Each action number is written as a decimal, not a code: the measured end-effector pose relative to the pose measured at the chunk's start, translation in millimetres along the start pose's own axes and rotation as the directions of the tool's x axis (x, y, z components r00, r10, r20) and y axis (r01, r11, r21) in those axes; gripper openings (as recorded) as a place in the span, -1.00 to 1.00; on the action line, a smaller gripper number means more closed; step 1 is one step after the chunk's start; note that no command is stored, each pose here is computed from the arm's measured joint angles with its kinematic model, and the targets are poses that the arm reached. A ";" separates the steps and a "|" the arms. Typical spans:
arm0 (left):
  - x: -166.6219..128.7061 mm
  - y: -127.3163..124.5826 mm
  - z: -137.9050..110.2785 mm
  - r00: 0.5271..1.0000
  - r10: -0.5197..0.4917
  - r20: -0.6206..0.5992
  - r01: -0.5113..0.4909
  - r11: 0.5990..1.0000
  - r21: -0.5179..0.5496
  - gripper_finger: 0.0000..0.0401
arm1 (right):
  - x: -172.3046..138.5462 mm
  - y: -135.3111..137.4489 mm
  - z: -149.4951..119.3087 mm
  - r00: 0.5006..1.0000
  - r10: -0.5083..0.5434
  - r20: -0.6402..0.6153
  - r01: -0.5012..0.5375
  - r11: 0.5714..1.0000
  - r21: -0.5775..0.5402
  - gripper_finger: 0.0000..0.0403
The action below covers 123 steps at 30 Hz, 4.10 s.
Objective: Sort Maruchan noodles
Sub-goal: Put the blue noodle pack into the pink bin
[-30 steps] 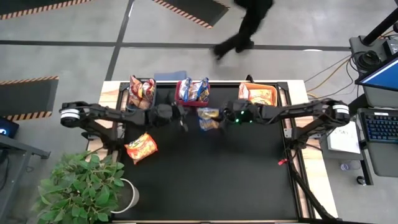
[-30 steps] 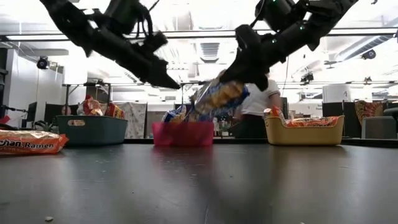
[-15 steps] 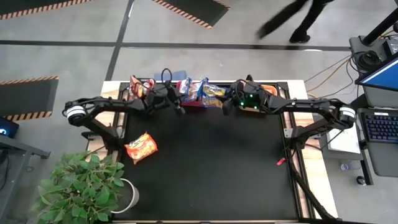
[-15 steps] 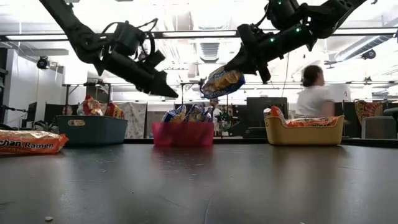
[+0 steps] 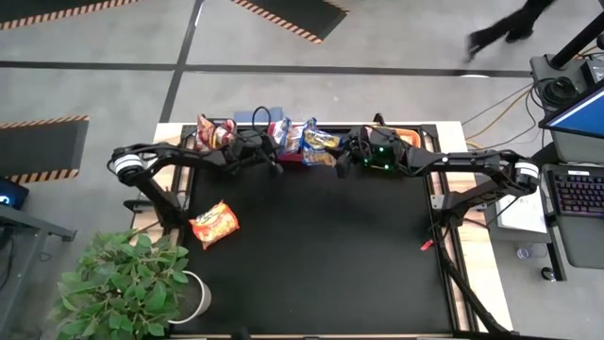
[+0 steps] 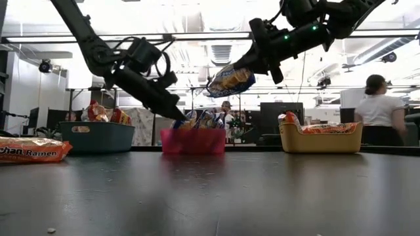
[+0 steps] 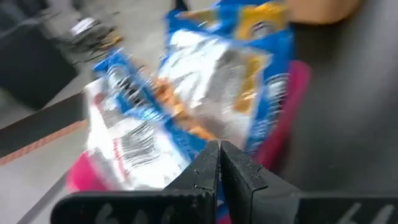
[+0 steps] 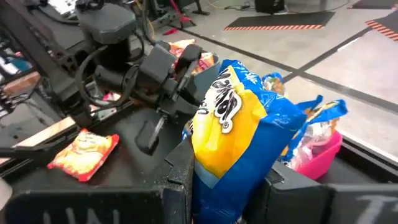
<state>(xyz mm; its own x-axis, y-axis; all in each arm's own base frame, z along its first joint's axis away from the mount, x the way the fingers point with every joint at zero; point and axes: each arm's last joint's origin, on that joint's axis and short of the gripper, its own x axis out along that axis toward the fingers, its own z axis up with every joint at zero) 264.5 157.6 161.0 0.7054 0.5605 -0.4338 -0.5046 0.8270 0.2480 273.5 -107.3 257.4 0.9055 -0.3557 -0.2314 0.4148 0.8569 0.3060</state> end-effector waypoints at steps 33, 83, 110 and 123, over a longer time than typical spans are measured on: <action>1.3 44.3 14.3 0.939 0.342 -0.033 -0.338 0.904 -0.260 -1.00 | 71.2 -29.0 59.1 0.981 -0.174 -0.086 0.183 0.977 0.113 -0.64; -19.4 46.7 25.1 0.989 0.146 0.004 -0.140 0.953 -0.270 -1.00 | 148.5 -43.6 45.8 0.939 -0.202 -0.277 0.288 0.903 0.320 -0.64; -19.1 44.9 18.5 0.990 0.134 -0.040 -0.140 0.950 -0.280 -1.00 | 170.7 -52.6 30.7 0.948 -0.252 -0.192 0.289 0.937 0.198 -0.50; -18.9 40.7 25.8 0.998 -0.013 0.066 0.037 0.927 -0.372 -1.00 | 184.5 -60.2 10.3 0.944 -0.245 -0.223 0.290 0.937 0.198 -0.66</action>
<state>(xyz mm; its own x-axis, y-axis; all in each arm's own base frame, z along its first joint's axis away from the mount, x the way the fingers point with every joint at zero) 243.5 181.8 201.6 0.7434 0.5510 -0.3791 -0.6271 0.7714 -0.1085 416.5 -228.3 205.8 0.7329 -0.4620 -0.4994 0.6684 0.6258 0.4021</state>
